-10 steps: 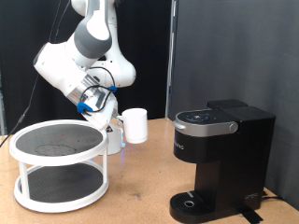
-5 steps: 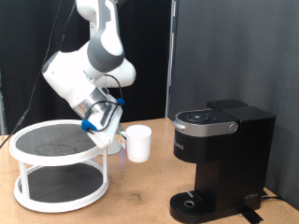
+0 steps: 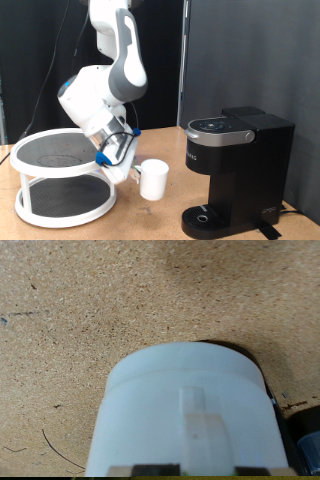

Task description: Make a cup of coffee with the keurig machine

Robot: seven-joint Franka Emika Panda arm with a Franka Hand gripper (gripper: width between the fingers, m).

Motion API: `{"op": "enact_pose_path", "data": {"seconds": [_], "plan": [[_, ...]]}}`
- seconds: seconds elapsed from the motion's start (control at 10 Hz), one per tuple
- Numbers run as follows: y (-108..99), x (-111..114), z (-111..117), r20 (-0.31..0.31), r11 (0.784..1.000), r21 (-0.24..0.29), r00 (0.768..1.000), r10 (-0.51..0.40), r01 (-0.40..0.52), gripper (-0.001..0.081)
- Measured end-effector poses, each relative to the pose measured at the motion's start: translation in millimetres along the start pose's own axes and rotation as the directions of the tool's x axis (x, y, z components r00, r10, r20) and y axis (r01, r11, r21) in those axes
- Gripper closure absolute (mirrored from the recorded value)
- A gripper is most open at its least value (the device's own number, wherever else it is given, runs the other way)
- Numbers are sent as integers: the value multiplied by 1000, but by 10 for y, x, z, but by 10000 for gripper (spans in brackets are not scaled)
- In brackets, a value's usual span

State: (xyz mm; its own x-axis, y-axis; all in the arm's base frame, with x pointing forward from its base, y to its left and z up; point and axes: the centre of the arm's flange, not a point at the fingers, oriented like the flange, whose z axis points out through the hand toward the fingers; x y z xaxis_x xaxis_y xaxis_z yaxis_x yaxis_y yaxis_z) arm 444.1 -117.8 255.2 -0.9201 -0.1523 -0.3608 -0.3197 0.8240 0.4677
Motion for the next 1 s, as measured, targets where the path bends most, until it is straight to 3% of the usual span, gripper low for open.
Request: {"op": "enact_pose_path", "data": {"seconds": [0.4, 1.0], "plan": [[100, 5, 364, 46, 998, -18, 997, -61, 62, 799], [522, -112, 794, 57, 996, -18, 995, -87, 88, 799]]}}
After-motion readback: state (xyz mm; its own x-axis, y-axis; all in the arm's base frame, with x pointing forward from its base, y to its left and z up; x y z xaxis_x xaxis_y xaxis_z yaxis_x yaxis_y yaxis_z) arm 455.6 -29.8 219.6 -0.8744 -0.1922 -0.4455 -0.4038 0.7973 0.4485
